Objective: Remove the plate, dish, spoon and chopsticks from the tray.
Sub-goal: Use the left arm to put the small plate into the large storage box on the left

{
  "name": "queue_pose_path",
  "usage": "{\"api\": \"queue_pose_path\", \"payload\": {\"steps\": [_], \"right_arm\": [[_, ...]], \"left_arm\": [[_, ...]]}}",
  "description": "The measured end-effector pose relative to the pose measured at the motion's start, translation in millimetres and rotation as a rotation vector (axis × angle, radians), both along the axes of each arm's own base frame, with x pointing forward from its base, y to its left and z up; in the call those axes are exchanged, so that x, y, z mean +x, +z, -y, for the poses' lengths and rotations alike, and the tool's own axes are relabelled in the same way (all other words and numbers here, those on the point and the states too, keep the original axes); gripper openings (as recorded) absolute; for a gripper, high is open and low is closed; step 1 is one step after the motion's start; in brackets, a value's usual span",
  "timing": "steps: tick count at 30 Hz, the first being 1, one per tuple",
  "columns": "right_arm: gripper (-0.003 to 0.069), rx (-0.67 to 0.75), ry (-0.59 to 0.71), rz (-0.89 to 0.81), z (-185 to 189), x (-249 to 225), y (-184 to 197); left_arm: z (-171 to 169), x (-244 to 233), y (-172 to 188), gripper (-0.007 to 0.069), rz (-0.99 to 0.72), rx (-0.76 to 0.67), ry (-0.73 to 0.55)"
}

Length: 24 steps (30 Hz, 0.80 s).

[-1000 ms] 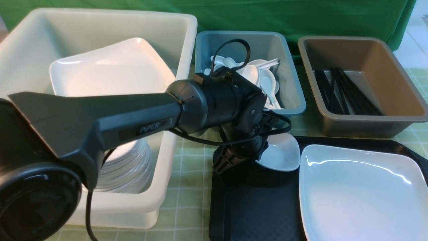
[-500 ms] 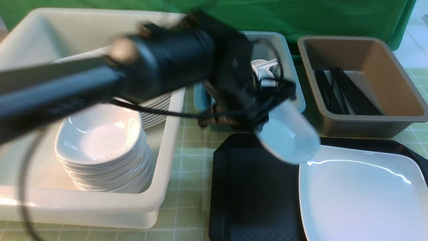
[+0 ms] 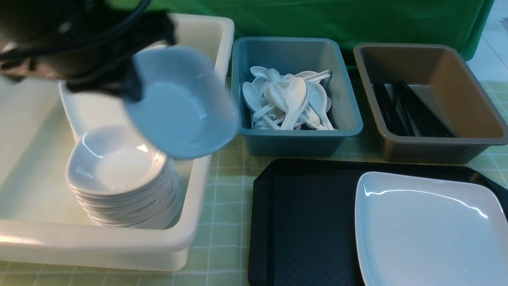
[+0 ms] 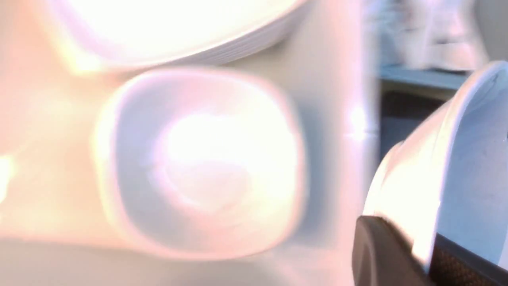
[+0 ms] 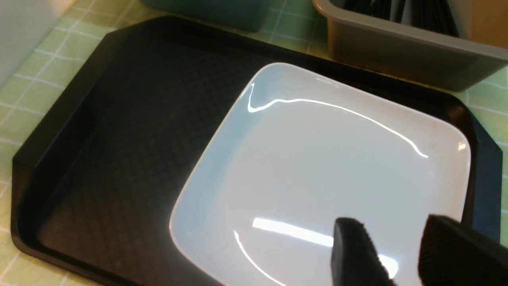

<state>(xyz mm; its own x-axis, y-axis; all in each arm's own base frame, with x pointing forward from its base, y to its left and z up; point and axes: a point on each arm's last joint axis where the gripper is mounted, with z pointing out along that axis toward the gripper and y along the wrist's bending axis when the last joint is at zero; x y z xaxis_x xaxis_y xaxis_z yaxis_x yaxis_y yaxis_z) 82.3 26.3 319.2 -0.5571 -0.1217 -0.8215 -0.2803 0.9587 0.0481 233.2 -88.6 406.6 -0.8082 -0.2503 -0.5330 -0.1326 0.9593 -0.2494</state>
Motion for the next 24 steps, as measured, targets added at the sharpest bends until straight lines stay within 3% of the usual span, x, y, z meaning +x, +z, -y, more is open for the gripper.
{"api": "queue_pose_path", "payload": {"steps": [9, 17, 21, 24], "right_arm": [[0.0242, 0.005, -0.001, 0.018, 0, 1, 1], [0.0242, 0.005, -0.001, 0.018, 0, 1, 1], [0.0242, 0.005, -0.001, 0.018, 0, 1, 1], [0.0242, 0.005, -0.001, 0.018, 0, 1, 1]], "left_arm": [[-54, 8, -72, 0.0008, -0.022, -0.191, 0.274], [-66, 7, -105, 0.0021, -0.035, -0.254, 0.38], [-66, 6, -107, 0.0069, -0.046, -0.248, 0.38], [-65, 4, -109, 0.0165, -0.077, -0.254, 0.378]]}}
